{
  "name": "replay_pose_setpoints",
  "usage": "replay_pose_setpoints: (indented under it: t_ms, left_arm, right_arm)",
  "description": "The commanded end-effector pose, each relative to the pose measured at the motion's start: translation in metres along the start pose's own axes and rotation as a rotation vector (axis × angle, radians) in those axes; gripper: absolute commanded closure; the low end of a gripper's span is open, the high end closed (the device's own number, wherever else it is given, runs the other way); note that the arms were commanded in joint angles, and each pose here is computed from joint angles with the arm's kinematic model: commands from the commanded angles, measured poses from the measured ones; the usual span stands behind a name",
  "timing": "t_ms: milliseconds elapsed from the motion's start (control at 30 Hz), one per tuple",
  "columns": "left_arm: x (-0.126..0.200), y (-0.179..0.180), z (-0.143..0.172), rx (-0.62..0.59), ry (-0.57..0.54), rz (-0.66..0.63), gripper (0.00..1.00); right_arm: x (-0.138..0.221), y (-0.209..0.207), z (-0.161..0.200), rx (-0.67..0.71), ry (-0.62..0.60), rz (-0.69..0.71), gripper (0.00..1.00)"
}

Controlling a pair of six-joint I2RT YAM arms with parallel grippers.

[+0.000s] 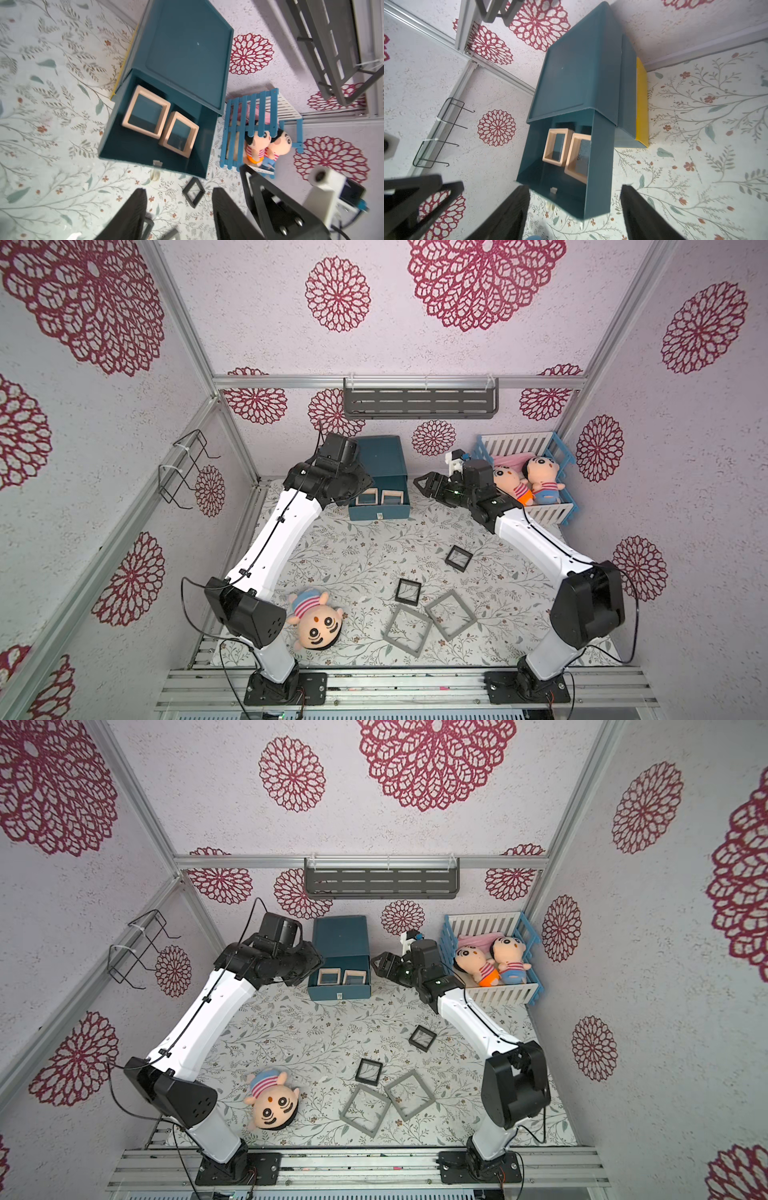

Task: Place the brooch boxes into the drawer by color
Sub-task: Close the drawer in the storage box.

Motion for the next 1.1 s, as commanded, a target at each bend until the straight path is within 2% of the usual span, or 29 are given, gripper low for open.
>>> replay_pose_setpoints:
  t_ms: [0,167,333,633,800,1067]
  left_arm:
    - [-0.012,-0.007,0.008,0.180,0.030,0.158,0.47]
    - [-0.020,0.007,0.031,0.320,0.052,0.257,0.47]
    - [-0.033,0.026,0.047,0.393,0.034,0.306,0.42]
    - [-0.059,0.044,0.072,0.477,0.052,0.347,0.44]
    - [-0.070,0.048,0.079,0.538,0.007,0.405,0.45]
    - [-0.094,0.047,0.079,0.551,-0.051,0.460,0.44]
  right_arm:
    - [-0.005,0.016,-0.020,-0.037,-0.011,-0.064,0.24]
    - [-0.035,0.005,-0.030,-0.076,0.025,-0.066,0.23]
    - [-0.061,-0.004,-0.039,-0.089,0.060,-0.072,0.21]
    - [-0.096,-0.015,-0.053,-0.127,0.080,-0.107,0.22]
    - [-0.114,-0.025,-0.056,-0.151,0.099,-0.095,0.28]
    - [-0.127,-0.038,-0.051,-0.181,0.133,-0.073,0.44]
Point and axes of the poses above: each gripper's point midway between its finger pads, its own x axis back along the fingers, its own y axis along the line the jaws close on, z = x × y, the point moved 6 cm from there along x, back along the fingers, and after that the axes turned 11 degrees about -x, right-handed, at the moved point
